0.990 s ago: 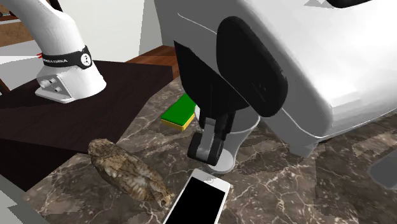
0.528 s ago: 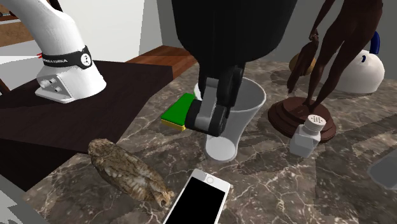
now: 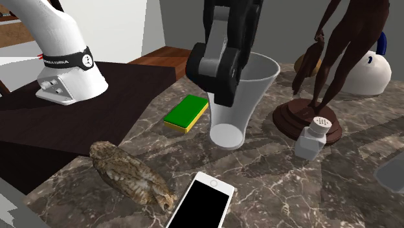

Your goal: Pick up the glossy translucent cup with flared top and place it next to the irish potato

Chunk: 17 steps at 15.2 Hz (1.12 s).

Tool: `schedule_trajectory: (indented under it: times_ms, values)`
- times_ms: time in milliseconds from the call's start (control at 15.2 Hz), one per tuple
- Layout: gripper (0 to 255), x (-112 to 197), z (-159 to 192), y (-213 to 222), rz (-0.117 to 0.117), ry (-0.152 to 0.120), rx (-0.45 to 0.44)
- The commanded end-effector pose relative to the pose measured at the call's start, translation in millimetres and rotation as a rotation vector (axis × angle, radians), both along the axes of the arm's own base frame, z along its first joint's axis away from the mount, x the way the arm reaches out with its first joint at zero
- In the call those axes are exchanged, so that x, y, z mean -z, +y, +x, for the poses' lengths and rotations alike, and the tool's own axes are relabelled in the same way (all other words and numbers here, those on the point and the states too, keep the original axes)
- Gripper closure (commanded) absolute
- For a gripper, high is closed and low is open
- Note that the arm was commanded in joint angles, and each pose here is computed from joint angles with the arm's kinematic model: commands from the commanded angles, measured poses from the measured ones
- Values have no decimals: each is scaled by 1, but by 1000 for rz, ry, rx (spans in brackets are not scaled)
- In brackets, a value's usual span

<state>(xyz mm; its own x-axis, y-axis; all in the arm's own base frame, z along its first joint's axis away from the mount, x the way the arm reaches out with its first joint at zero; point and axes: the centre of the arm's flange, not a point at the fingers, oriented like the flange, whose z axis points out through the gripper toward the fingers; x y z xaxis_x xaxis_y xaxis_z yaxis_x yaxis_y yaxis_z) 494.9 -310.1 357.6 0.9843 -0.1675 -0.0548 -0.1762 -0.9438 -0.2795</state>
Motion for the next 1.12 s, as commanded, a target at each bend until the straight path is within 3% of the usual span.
schedule_trajectory:
  times_ms: [0,1056]
  values:
    - [255,-10,-1,-1,0,0,0]
    - [255,-95,-1,-1,0,0,0]
